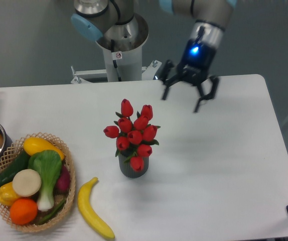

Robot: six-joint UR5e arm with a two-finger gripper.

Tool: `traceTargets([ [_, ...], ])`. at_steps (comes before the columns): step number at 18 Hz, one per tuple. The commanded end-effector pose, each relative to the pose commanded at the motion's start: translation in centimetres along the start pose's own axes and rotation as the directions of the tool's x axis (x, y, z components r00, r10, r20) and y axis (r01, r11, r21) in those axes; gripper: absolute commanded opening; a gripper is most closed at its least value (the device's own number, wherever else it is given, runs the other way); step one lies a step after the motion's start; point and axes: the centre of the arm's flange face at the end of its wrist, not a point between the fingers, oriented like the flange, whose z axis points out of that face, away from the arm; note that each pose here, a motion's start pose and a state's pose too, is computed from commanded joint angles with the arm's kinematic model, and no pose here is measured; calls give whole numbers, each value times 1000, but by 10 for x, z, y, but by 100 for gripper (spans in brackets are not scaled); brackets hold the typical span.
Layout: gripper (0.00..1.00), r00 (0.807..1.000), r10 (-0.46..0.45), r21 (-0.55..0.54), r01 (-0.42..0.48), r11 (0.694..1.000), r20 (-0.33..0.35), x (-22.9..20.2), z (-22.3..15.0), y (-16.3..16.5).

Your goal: Insert the flowers into the vase

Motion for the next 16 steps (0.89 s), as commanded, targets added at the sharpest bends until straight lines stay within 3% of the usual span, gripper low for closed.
traceTargets([
  [5, 100, 991, 70, -91, -60, 994, 110, -44, -45, 8],
  [8, 100, 987, 85, -226, -53, 973, 135, -50, -61, 15],
  [11, 100, 984, 170, -385, -134, 913, 61, -50, -74, 21],
  [14, 100, 967, 253, -416, -246, 875, -41, -57, -87, 20],
  [16, 100, 961, 257, -440, -274, 855, -99, -61, -102, 26],
])
